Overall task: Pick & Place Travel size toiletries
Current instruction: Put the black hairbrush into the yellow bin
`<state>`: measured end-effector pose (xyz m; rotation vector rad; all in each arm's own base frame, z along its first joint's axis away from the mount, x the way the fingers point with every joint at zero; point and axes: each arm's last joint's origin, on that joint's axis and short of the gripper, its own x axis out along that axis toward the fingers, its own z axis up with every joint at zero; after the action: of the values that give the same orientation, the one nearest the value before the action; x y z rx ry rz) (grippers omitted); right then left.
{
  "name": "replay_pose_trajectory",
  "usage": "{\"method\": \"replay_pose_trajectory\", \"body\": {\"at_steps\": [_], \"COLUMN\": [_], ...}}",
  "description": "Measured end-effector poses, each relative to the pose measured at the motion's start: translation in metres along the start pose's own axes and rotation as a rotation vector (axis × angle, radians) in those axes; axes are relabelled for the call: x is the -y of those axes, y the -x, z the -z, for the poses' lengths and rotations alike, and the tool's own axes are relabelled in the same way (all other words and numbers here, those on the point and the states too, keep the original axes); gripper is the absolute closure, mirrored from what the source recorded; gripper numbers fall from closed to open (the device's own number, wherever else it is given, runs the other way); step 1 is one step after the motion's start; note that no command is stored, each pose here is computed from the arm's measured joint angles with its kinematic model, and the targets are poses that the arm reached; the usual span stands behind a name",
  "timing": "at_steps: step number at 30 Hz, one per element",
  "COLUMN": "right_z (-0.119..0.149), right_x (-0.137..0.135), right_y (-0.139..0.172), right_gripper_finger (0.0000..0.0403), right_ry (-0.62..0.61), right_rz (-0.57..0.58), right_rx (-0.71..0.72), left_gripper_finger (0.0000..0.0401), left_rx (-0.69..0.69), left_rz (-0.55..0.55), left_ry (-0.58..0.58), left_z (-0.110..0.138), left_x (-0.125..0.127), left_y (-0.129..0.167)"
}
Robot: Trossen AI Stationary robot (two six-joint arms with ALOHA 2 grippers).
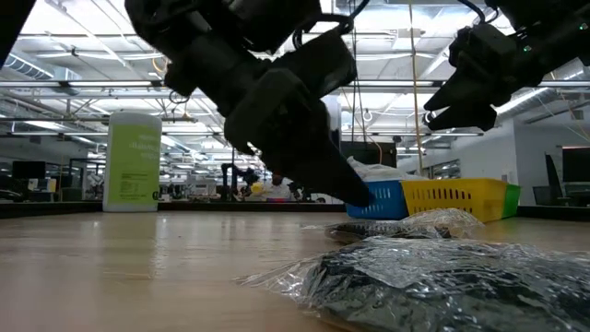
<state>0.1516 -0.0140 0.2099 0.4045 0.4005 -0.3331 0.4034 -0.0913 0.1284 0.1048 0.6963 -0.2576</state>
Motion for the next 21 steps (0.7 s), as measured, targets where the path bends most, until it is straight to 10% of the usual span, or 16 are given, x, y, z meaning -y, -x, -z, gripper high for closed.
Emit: {"method": "replay_pose_trajectory", "body": {"at_steps": [21], "right_z": [0.004], "right_x": [0.002], "right_y": [-0.001], "right_gripper_finger": [0.0149], "right_ry": [-0.014], "right_rz": [0.002], "right_rx": [-0.007], "left_gripper_finger": [0.0178], "left_rx": [-0.158], "left_rz": [-0.091], "left_ry": [-0.219], "left_z": [0.011], "left_x": [0.039], "left_y": [0.006]}}
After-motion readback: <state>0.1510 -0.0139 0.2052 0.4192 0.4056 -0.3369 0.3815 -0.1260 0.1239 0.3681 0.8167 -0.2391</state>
